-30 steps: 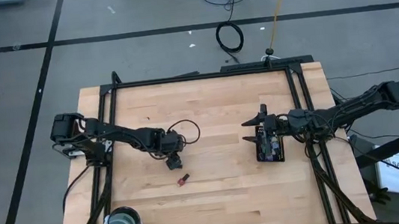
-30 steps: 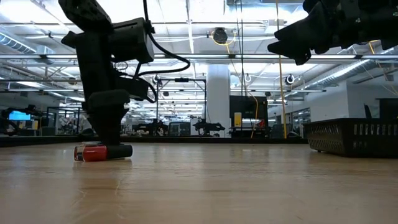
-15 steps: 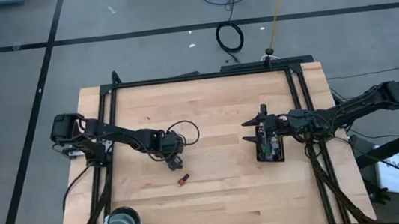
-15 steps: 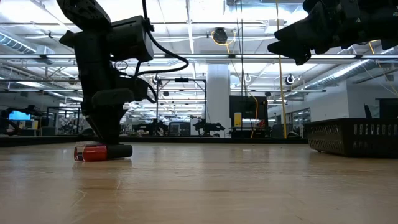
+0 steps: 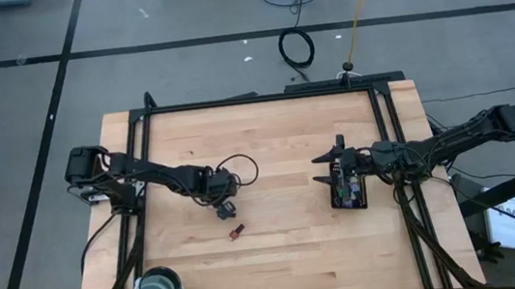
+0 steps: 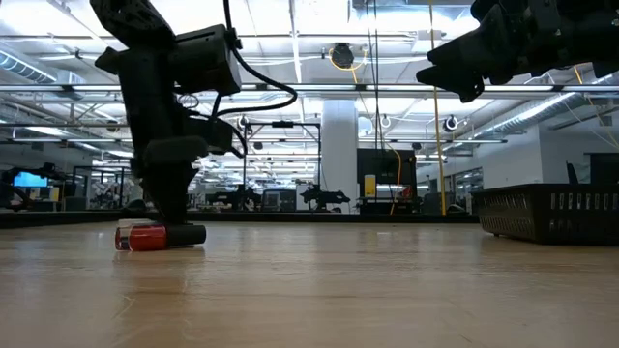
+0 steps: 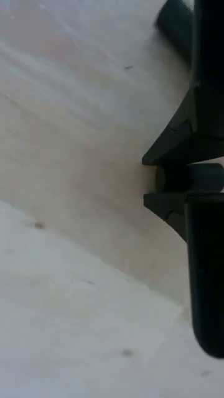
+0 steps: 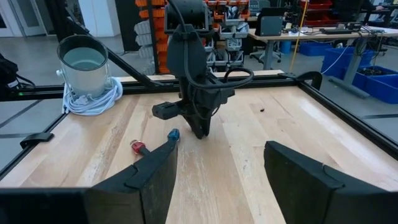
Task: Pick & Place Nail Polish
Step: Put the light pink nail polish into the black basket
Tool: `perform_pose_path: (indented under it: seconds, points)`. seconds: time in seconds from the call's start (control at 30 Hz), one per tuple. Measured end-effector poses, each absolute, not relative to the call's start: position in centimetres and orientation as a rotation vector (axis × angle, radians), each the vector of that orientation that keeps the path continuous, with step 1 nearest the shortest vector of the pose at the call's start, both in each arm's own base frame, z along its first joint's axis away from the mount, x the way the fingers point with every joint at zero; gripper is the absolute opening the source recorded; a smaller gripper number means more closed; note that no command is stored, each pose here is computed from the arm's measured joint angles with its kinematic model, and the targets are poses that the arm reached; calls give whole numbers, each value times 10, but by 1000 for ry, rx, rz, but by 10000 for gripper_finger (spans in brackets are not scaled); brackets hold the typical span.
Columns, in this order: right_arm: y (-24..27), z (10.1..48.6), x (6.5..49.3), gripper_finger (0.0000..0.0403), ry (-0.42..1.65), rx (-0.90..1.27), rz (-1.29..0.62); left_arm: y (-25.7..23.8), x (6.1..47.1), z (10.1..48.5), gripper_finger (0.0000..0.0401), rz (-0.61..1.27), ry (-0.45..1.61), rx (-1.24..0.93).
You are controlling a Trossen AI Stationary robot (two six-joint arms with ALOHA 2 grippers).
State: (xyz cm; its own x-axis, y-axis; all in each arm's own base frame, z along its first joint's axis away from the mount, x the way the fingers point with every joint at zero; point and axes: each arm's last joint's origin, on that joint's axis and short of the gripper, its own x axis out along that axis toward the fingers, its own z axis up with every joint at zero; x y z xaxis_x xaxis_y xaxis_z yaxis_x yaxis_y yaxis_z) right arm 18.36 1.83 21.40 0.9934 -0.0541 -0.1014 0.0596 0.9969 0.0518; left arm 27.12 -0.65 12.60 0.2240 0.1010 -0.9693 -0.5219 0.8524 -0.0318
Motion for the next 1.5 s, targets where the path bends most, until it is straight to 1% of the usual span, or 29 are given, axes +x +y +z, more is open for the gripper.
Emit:
perform_pose_path:
  seconds: [0.17, 0.27, 0.37, 0.5, 0.57, 0.67, 0.77, 0.9, 1.0, 1.2, 1.33, 1.43, 1.5]
  points:
    - [18, 214, 184, 226, 101, 55, -58, -4, 282, 150, 33, 448, 1175, -270]
    - [18, 213, 184, 226, 106, 51, -68, -1, 293, 180, 33, 423, 1029, -205]
    - [16, 212, 183, 226, 116, 46, -107, 0, 300, 200, 33, 380, 904, -129]
    - [15, 210, 183, 226, 143, 37, -160, 0, 317, 233, 33, 286, 609, -1]
    - [13, 207, 182, 226, 174, 25, -216, -1, 323, 240, 33, 246, 521, 79]
    - [5, 199, 179, 226, 239, 31, -383, 1, 335, 246, 33, 173, 362, 133]
    - [-2, 193, 177, 226, 298, 48, -444, 7, 343, 249, 33, 97, 230, 176]
    - [-5, 193, 179, 226, 306, 69, -368, 17, 354, 244, 33, -17, 106, 190]
    - [-5, 193, 180, 226, 303, 66, -342, 25, 359, 243, 33, -73, 34, 158]
    - [-6, 192, 182, 226, 300, 50, -354, 34, 363, 239, 33, -89, -6, 142]
    - [-7, 185, 192, 228, 308, 54, -355, 33, 366, 237, 33, -127, -56, 130]
    - [-6, 179, 202, 238, 294, 68, -306, 32, 371, 229, 33, -160, -80, 112]
    - [-7, 176, 208, 253, 271, 88, -252, 32, 373, 225, 33, -163, -87, 97]
